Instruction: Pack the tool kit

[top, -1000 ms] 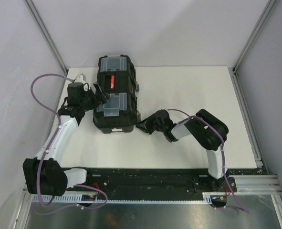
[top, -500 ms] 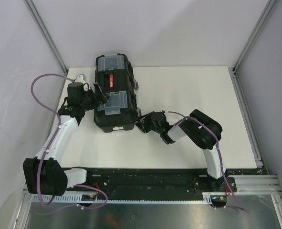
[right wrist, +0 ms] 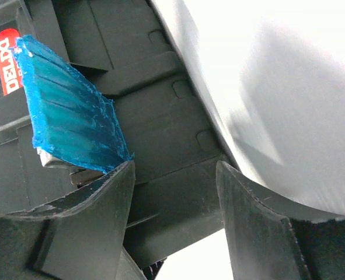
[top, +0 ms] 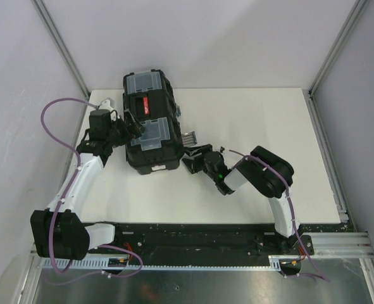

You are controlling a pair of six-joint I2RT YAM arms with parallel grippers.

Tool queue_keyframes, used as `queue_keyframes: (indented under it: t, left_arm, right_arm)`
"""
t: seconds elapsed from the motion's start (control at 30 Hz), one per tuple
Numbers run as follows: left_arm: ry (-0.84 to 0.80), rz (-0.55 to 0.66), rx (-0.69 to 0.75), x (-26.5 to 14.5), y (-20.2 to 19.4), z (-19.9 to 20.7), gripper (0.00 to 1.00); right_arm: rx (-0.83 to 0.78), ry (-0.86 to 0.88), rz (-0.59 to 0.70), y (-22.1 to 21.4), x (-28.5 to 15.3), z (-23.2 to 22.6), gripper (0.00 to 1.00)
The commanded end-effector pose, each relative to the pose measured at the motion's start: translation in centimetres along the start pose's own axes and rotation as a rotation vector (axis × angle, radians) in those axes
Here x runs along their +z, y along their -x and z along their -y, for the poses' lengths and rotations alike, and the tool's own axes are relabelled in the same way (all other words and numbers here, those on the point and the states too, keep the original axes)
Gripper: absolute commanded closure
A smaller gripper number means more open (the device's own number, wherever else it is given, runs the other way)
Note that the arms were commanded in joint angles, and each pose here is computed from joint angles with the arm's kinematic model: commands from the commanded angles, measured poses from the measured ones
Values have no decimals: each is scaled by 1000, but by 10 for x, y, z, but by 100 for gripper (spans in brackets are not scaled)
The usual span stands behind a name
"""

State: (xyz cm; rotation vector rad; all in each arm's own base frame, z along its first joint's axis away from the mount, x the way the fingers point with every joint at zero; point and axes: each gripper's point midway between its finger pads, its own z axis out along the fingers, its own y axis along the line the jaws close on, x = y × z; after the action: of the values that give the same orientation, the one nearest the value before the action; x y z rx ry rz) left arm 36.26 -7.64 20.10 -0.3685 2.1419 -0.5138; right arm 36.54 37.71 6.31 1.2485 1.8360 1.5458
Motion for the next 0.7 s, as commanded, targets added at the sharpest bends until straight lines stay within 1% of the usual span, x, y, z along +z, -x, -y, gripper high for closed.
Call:
queue_keyframes:
  t: [0.0,0.13,0.23,0.43,0.53,0.67]
  left_arm:
    - [-52,-216,-20,-5,-53,7,8]
    - [-50,-213,-19,-5,-53,7,8]
    - [-45,-210,-17,-5,-52,6,9]
    - [-39,-204,-12,-6,-52,5,9]
    - [-37,-207,-10,-6,-53,4,9]
    - [-38,-208,-6,-5,-53,4,9]
  right_arm:
    - [59,150,-23,7,2,-37,32]
    - [-16,161,-12,10,-3,-45,32]
    - [-89,139,10,15,-7,-47,32]
    - [-299,63,83,34,-15,-48,31]
    - [-363,96,106,42,-16,-61,30]
    - [-392,180,66,37,-15,-80,30]
